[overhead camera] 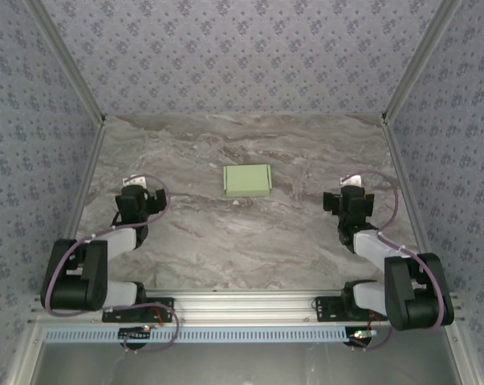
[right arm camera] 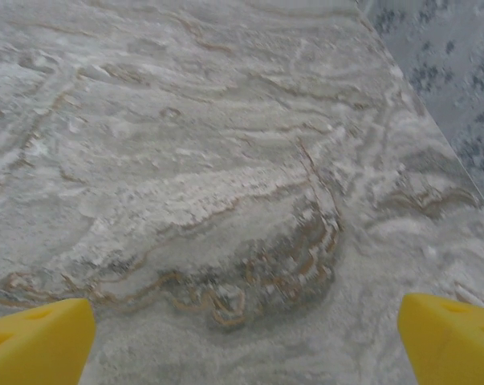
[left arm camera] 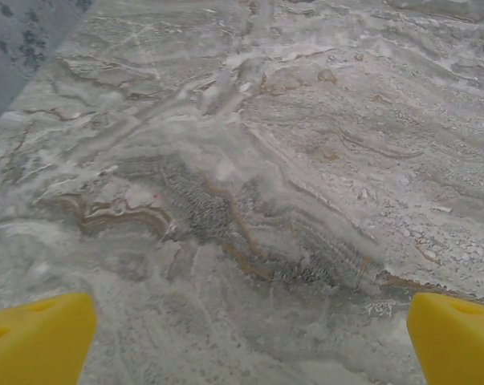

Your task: Fold the paper box

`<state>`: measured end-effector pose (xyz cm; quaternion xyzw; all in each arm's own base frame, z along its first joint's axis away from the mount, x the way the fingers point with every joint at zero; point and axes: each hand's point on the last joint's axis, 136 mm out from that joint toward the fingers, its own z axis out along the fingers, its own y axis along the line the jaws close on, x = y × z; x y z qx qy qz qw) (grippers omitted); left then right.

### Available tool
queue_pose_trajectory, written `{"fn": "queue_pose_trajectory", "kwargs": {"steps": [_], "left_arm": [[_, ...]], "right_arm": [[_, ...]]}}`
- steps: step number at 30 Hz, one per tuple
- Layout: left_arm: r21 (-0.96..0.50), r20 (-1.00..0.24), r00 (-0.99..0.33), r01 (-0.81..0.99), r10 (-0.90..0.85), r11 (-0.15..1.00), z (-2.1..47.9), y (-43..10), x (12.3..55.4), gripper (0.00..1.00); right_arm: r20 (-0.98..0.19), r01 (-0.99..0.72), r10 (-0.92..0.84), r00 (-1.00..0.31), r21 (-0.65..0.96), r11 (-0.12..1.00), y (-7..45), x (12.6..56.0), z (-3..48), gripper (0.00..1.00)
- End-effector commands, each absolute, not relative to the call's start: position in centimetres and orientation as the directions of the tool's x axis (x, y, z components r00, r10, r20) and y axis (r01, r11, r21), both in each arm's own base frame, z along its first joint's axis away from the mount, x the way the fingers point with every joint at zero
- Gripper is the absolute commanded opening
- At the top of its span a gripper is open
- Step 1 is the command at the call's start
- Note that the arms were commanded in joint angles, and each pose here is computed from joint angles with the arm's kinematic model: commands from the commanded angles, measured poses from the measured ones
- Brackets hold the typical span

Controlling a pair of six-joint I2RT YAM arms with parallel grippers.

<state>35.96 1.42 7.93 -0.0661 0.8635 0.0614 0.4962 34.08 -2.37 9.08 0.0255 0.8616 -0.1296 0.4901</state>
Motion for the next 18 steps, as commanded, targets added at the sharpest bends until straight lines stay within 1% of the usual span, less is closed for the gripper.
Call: {"fn": "queue_pose_trajectory", "kwargs": {"steps": [1, 5, 7, 10, 12, 15, 17, 18], "left_arm": [[0.051, -0.917, -0.399, -0.129, -0.005, 0.99, 11.2, 1.0, 38.6, 0.99], [0.059, -0.938, -0.347, -0.11, 0.017, 0.992, 11.5, 1.0, 38.6, 0.99], [0.031, -0.948, -0.32, -0.099, -0.002, 0.995, 10.5, 1.2, 38.6, 0.99], [0.014, -0.944, -0.328, -0.085, -0.014, 0.996, 9.3, 1.3, 39.1, 0.99], [0.019, -0.935, -0.356, -0.071, -0.008, 0.997, 9.1, 1.1, 39.2, 0.99], [0.001, -0.927, -0.376, -0.065, -0.023, 0.998, 8.9, 1.2, 39.7, 0.99], [-0.003, -0.924, -0.382, -0.072, -0.03, 0.997, 8.8, 1.4, 39.7, 0.99], [-0.002, -0.924, -0.382, -0.074, -0.031, 0.997, 8.8, 1.5, 39.7, 0.99]], "right_arm": [[-0.903, 0.115, -0.127, -0.411, -0.19, 0.975, -1.5, 35.5, 10.8, 0.99], [-0.922, 0.1, -0.113, -0.371, -0.161, 0.982, -1.5, 36.5, 11.1, 0.99], [-0.924, 0.097, -0.093, -0.37, -0.138, 0.986, -1.6, 36.8, 11.1, 0.99], [-0.937, 0.093, -0.041, -0.348, -0.078, 0.993, -1.9, 37.2, 10.6, 0.99], [-0.939, 0.074, -0.042, -0.341, -0.071, 0.995, -1.6, 37.5, 9.7, 0.99], [-0.924, 0.032, -0.075, -0.376, -0.094, 0.995, -0.7, 38.4, 8.2, 0.99], [-0.91, 0.055, -0.033, -0.413, -0.061, 0.997, -1.5, 38.6, 7.9, 0.99], [-0.913, 0.056, -0.019, -0.407, -0.046, 0.997, -1.7, 38.9, 8.0, 0.99]]}}
